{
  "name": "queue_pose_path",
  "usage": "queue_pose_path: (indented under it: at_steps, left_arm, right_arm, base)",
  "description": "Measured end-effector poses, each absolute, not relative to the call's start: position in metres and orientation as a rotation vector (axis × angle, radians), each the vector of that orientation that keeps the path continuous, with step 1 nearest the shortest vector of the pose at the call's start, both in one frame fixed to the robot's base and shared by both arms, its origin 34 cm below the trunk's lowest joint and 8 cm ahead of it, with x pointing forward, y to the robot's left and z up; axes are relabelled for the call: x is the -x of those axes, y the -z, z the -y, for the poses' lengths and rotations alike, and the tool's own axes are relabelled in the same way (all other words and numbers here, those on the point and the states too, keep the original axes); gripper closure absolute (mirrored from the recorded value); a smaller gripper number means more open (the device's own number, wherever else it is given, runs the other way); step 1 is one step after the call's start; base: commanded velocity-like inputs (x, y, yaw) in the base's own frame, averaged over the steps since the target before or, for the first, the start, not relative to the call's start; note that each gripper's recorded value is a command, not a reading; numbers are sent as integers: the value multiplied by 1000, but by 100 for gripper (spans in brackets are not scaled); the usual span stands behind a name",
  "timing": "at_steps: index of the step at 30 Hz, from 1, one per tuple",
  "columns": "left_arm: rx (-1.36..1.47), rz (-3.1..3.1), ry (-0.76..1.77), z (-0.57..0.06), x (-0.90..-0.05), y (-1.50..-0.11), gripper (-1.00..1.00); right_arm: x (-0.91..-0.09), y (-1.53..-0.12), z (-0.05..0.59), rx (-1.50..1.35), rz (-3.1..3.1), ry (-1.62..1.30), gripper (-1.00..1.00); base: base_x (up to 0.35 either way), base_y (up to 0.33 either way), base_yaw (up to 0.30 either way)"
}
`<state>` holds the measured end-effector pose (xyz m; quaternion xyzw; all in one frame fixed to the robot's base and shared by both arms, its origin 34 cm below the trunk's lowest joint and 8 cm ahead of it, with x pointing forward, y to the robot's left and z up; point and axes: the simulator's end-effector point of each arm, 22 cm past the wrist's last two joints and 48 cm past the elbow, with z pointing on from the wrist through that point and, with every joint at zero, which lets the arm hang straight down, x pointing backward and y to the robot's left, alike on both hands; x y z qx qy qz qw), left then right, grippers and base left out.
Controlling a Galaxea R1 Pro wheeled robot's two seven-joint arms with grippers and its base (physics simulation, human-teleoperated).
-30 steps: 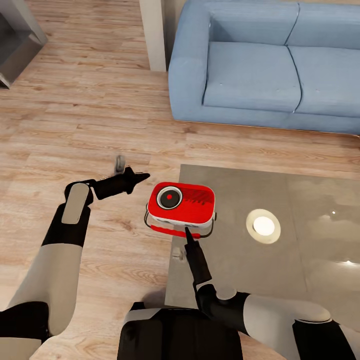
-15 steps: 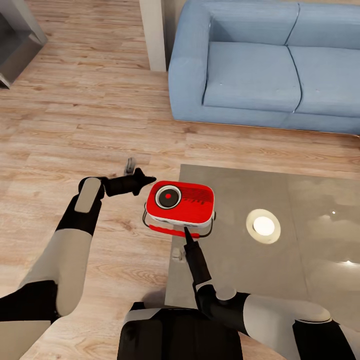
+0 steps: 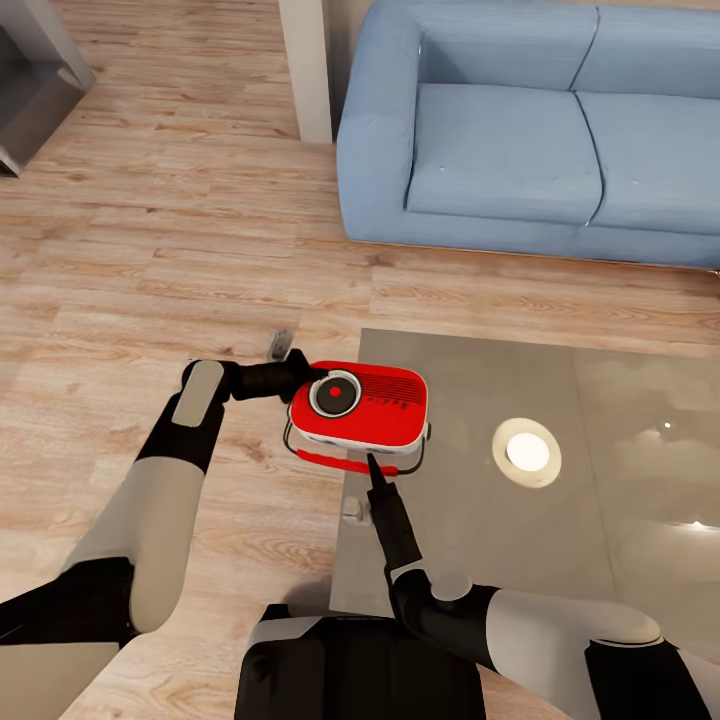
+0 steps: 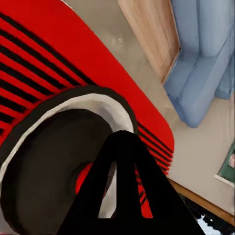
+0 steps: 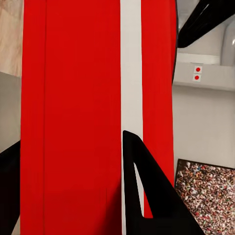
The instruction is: Turn on the radio receiver that's on the table in the living room.
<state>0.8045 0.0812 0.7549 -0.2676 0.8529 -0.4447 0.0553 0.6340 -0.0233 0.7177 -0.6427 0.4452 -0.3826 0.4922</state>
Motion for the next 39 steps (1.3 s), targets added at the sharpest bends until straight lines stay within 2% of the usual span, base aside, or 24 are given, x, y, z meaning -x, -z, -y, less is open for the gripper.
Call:
queue_pose_path:
  at_steps: [33, 36, 39]
  left_arm:
    - [938, -2677, 1425, -55, -766, -722, 100]
    - [891, -2611, 1469, -47, -782, -742, 100]
    - [805, -2369, 1628, -34, -828, -817, 100]
  right_arm:
    - [-632, -705, 26, 1598, -1129, 903, 100]
    - [-635, -719, 25, 1550, -1089, 931, 100]
    - [-635, -720, 24, 1551, -1078, 935, 100]
  base:
    - [0, 0, 0]
    - [0, 0, 0]
    - [0, 0, 0]
